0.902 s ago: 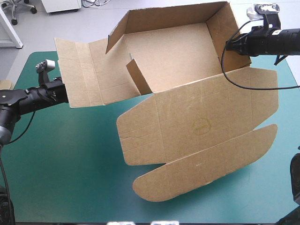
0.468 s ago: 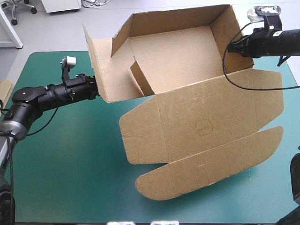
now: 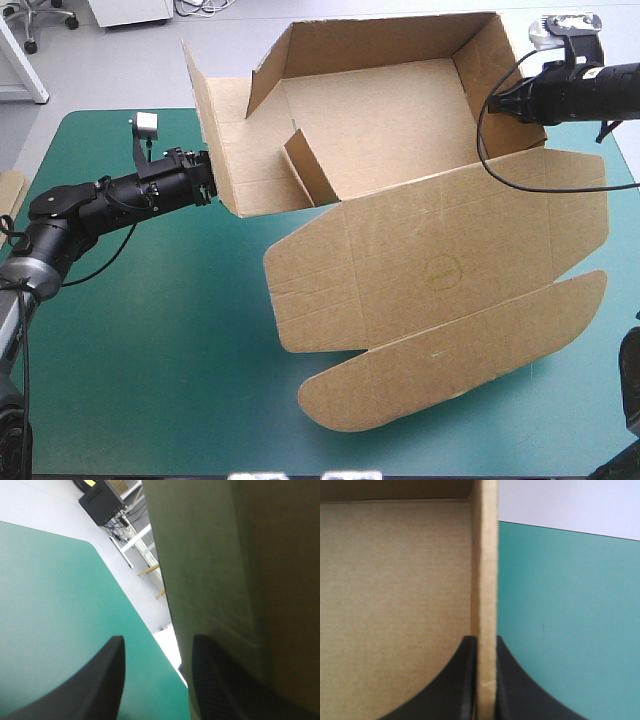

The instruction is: Fold the box

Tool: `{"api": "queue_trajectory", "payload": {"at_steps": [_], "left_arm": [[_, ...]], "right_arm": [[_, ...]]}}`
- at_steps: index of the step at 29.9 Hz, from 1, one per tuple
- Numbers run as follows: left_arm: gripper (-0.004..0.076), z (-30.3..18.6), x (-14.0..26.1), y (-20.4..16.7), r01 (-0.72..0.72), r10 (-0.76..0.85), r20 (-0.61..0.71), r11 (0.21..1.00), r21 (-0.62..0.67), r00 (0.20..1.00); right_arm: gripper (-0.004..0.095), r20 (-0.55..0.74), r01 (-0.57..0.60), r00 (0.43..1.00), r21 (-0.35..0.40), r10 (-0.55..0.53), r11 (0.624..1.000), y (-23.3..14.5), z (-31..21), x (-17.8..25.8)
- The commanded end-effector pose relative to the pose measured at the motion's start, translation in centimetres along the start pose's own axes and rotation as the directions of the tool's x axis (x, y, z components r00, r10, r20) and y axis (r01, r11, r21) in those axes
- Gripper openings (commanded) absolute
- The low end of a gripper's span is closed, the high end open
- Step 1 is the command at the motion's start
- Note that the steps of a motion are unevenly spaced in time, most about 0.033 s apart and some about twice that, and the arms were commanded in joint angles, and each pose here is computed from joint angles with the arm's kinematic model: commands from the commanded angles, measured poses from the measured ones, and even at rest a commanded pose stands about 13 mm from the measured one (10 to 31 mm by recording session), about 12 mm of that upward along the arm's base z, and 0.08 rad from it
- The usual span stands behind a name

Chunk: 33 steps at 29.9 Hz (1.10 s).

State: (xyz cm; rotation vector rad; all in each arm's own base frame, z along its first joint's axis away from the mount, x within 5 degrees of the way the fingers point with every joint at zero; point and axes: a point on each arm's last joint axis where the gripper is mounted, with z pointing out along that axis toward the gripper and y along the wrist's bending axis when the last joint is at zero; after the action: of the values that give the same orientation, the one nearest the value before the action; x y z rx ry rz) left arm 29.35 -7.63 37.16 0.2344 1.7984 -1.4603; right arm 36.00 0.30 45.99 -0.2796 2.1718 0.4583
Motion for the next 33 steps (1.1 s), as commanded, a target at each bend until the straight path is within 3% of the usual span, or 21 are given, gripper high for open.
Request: {"api": "queue_trajectory", "payload": {"at_steps": [1,12,24,28,33], "left_arm": [[0.0312,-0.3,-1.0,-2.6,-0.013,0.006,0.064,0.993,0.12,0.998],[0.0311,-0.1,-0.8,-2.4,0.006,-0.011,0.029,0.987,0.158,1.0],[0.0312,3.0,-1.4,-2.2,0.017,-0.016,-0.007,0.984,0.18,1.0],[0.0312,3.6,-2.6,-3.2,-0.034,0.028,0.046,0.989,0.143,0.999],[0.0312,4.6,-2.5,-3.8,-0.066,0.066,0.001,0.995,0.075,0.998]], "right_arm": [[0.0,0.108,0.003,0.994,0.024,-0.006,1.0,0.9,-2.2,-1.3],[0.0,0.058,0.039,0.997,0.048,-0.042,0.998,1.6,0.2,-1.0],[0.0,0.048,0.04,0.998,0.019,-0.041,0.999,2.8,1.5,-1.0],[0.0,0.043,0.041,0.998,0.019,-0.041,0.999,2.8,1.5,-1.0],[0.0,0.041,0.038,0.998,0.02,-0.039,0.999,2.8,1.5,-0.9]]}}
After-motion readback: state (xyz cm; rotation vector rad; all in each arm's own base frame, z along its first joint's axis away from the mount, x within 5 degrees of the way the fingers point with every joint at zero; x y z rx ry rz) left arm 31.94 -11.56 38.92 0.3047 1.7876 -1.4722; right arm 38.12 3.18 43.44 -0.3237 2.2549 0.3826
